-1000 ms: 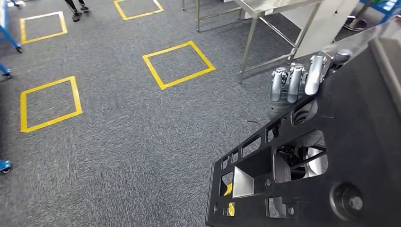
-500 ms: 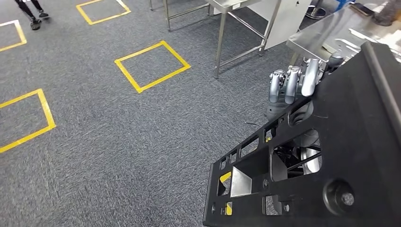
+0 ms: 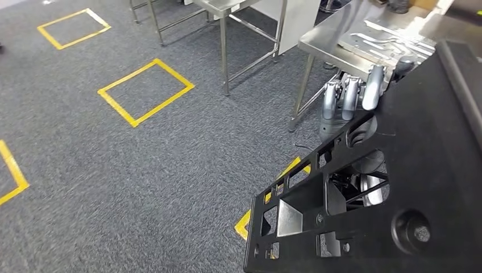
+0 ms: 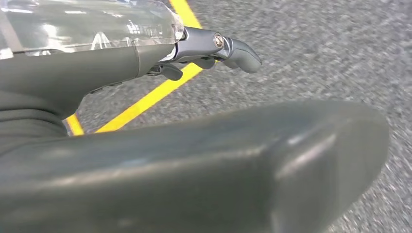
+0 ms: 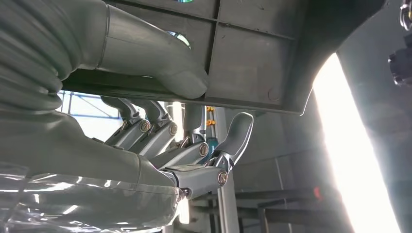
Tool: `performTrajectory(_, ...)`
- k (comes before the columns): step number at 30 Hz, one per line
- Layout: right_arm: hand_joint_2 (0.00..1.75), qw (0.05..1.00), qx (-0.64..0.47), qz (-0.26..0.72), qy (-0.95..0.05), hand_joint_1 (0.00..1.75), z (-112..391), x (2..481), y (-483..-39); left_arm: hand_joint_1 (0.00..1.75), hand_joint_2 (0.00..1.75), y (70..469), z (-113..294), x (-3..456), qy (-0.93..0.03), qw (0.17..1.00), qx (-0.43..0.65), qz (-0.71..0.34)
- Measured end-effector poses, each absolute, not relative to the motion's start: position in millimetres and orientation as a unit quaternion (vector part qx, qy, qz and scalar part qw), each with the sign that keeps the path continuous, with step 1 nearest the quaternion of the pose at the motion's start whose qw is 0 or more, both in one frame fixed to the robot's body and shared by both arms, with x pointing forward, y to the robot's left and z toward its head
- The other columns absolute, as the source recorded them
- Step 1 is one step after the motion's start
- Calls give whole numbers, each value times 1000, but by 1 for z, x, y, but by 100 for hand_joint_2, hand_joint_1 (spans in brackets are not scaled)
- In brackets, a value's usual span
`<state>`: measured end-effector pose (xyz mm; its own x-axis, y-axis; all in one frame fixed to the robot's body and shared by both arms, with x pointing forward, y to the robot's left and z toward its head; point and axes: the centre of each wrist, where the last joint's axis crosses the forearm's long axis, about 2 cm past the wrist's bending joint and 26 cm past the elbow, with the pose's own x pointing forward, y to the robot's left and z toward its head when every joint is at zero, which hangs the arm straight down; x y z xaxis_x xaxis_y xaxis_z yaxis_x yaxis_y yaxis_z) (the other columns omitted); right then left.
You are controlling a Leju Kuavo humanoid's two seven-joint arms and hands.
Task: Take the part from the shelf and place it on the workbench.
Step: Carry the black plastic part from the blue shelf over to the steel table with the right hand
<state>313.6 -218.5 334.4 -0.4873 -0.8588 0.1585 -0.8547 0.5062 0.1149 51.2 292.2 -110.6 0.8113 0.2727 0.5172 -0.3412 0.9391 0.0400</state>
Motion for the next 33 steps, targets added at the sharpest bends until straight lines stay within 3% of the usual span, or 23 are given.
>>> performTrajectory(33,175,116,491,-10,-863,175,337,318,-207,0,0,290,-111,51,-234,952,58,191)
